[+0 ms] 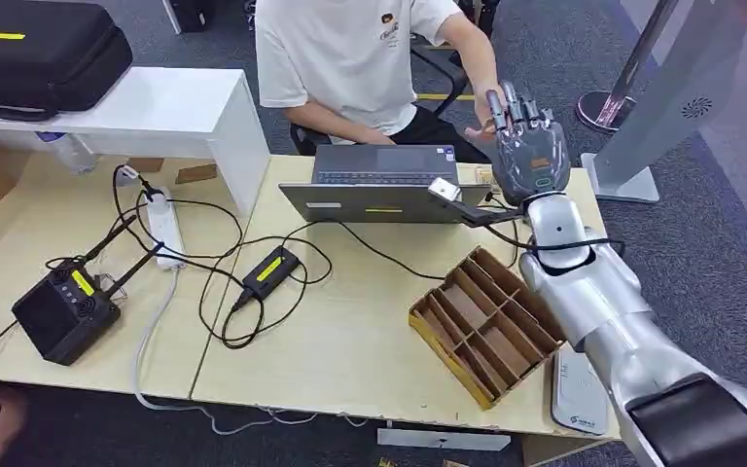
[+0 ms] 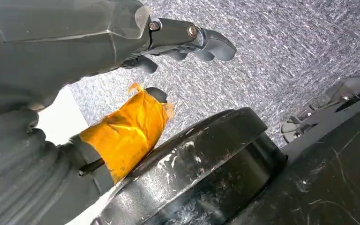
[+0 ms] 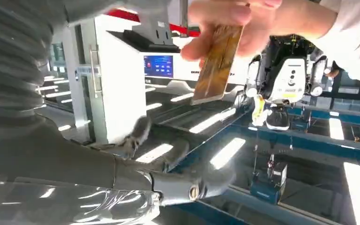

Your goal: Pass the card to the sensor for recognition and then transmit it.

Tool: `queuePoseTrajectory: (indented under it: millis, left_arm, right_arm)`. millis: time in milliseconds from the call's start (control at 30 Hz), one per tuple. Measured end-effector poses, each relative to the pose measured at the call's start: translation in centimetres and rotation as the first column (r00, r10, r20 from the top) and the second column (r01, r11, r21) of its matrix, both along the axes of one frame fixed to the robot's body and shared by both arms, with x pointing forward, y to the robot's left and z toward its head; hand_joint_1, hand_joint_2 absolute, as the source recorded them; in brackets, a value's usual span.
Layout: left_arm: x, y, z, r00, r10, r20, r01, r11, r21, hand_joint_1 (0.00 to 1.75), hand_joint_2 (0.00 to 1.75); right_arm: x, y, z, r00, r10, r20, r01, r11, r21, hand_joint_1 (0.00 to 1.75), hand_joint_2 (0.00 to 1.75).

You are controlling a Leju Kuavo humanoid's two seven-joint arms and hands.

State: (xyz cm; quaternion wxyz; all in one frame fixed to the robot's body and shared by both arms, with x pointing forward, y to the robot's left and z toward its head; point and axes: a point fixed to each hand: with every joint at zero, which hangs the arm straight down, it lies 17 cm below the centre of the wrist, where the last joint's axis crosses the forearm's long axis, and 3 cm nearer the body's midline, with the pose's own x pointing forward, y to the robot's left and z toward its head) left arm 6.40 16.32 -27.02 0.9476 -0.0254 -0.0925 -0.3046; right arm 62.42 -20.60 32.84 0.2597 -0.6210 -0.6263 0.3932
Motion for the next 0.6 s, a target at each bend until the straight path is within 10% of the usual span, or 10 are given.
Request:
queuePoseTrajectory:
  millis: [367,600]
  left_arm:
    - [-0.1,0.2,-0.1,1.0,0.011,-0.006,-0.011,1.0,0.013,0.0,1.75]
    - [-0.5,0.3,-0.1,0.998,0.057,-0.01,-0.057,0.998,0.019,0.0,1.75]
  right_arm:
    - [0.5,-7.3,1.9,0.995,-0.098,0.033,0.101,0.99,-0.095,0.0,1.75]
    - [-2.1,-24.4,4.8,0.953,-0.297,0.06,0.303,0.943,-0.139,0.0,1.75]
